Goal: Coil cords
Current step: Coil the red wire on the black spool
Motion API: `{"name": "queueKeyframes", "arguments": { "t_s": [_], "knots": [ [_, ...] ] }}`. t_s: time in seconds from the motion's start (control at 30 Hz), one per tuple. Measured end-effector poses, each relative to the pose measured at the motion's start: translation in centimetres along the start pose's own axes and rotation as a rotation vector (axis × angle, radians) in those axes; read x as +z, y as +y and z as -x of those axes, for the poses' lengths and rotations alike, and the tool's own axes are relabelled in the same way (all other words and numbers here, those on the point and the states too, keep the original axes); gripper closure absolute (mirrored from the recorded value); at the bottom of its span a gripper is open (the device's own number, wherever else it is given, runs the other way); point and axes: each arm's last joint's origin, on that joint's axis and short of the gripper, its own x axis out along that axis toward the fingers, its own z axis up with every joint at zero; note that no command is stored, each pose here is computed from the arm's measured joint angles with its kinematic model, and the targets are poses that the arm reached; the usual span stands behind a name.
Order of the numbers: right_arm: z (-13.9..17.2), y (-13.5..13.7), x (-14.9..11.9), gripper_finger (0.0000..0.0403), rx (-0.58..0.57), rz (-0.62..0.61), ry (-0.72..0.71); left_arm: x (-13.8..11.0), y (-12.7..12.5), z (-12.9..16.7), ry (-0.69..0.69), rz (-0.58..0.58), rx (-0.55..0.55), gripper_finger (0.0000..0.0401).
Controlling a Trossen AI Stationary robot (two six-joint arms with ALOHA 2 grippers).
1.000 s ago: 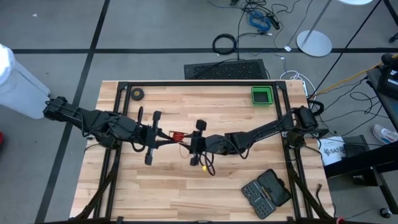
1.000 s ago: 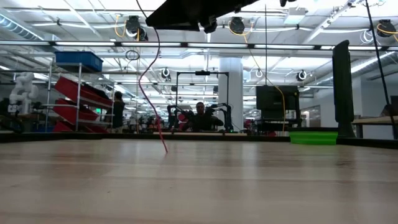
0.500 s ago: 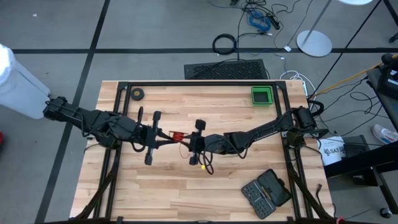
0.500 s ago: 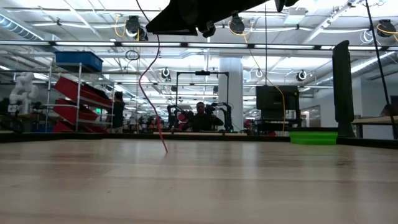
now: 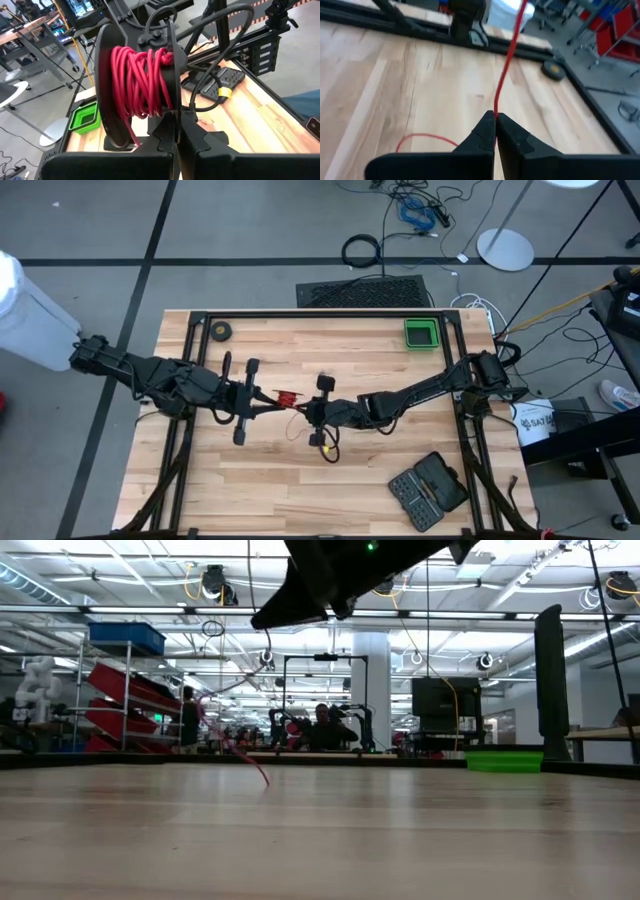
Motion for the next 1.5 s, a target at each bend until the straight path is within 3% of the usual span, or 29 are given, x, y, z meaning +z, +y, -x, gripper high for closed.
{"name": "queueKeyframes", "arguments": {
  "t_s": [0.67, 1.17, 1.37, 1.5],
  "knots": [
    [2.8, -0.6, -0.6, 0.0401, 0.035, -0.018, 0.220, -1.1, -1.3, -0.2, 0.150, 0.084, 0.060, 0.0395],
    [8.0, -0.1, 3.5, 0.0326, 0.169, -0.087, 0.052, -2.9, -4.5, -4.8, 0.307, 0.024, 0.060, 0.0395],
    [8.2, 0.2, 3.9, 0.0310, 0.171, -0.056, 0.011, -3.0, -5.1, -5.2, 0.319, 0.006, 0.045, 0.0395],
    [8.3, 0.1, 3.9, 0.0302, 0.114, -0.029, 0.006, -3.0, -5.3, -5.1, 0.316, -0.002, 0.040, 0.0395]
  ]
}}
